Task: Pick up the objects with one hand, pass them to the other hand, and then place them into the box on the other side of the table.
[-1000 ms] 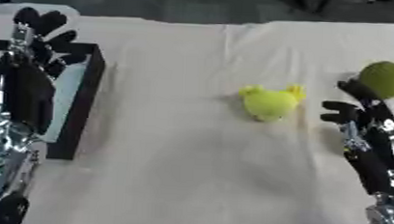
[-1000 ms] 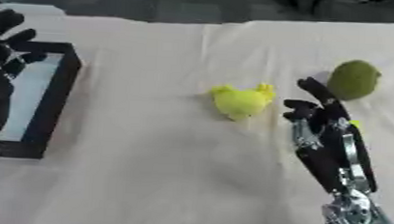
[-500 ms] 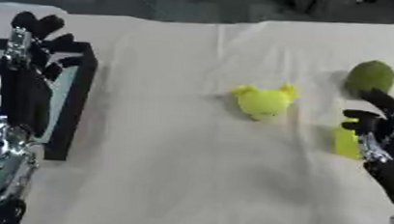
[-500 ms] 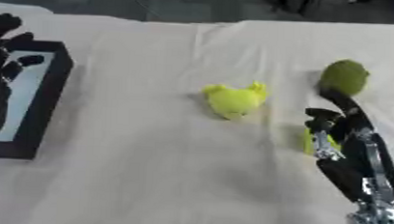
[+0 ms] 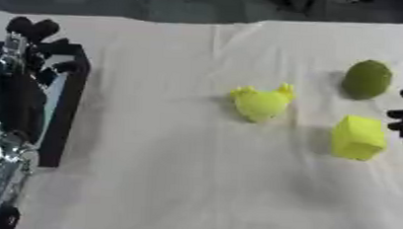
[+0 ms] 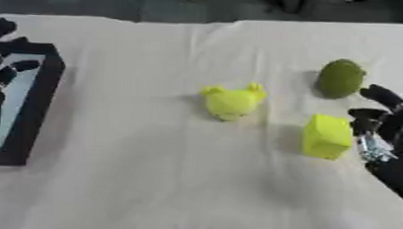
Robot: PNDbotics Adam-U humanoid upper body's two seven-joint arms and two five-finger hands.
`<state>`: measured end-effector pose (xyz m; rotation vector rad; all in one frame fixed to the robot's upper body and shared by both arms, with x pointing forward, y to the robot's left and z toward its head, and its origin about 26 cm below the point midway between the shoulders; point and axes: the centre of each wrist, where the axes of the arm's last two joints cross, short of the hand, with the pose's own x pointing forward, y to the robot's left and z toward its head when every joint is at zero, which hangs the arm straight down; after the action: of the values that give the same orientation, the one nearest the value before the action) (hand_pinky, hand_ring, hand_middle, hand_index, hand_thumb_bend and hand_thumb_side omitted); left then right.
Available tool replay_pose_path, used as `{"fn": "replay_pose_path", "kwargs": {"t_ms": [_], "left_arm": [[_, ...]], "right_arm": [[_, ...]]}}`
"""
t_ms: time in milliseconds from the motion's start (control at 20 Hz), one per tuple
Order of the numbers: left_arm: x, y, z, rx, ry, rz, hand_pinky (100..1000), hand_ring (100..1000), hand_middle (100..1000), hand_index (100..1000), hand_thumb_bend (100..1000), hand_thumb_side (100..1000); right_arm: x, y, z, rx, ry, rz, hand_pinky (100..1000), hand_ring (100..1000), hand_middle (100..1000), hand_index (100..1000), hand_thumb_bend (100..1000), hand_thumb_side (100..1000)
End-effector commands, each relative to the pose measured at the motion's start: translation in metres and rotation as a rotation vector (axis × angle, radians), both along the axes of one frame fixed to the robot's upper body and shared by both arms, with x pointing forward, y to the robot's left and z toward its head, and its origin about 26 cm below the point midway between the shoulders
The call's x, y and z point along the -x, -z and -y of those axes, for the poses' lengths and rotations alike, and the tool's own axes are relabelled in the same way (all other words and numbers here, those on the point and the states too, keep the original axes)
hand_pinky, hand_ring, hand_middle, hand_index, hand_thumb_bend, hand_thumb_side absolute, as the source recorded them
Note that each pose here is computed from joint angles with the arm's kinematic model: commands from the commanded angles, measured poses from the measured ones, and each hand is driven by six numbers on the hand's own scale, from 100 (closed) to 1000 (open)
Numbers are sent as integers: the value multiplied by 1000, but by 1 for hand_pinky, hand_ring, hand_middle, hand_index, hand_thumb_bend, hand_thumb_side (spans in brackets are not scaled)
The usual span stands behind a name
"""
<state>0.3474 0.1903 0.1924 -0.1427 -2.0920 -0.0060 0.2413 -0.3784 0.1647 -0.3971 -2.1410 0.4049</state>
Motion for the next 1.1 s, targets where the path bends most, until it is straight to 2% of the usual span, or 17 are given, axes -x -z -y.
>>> {"fn": "replay_pose_path", "kwargs": {"t_ms": [50,300,450,550,650,750,1100], "left_arm": [[0,-8,-6,-15,-16,30,695,843,830,818,173,815],[0,-11,-4,-14,-12,38,695,843,830,818,171,812],[0,-13,-4,-21,-11,44,695,844,831,818,166,812],[0,-14,-5,-26,-11,47,695,844,831,818,166,810],[0,-16,-4,-28,-10,50,695,844,831,818,166,810],[0,-16,-4,-31,-8,51,695,844,831,818,166,810],[0,-15,-6,-41,-10,46,694,845,831,817,165,814]], "right_arm": [[-3,-29,7,84,-16,16,709,761,873,923,188,355],[-7,-56,12,198,2,-22,734,782,880,930,243,330],[-9,-69,13,359,7,-85,765,805,880,932,306,330],[-9,-74,14,479,4,-137,785,819,875,922,334,326],[-10,-78,13,571,-8,-186,794,820,853,870,346,306],[-11,-82,12,640,-21,-221,806,827,850,877,364,293],[-15,-96,8,796,-40,-285,830,848,861,910,429,237]]}}
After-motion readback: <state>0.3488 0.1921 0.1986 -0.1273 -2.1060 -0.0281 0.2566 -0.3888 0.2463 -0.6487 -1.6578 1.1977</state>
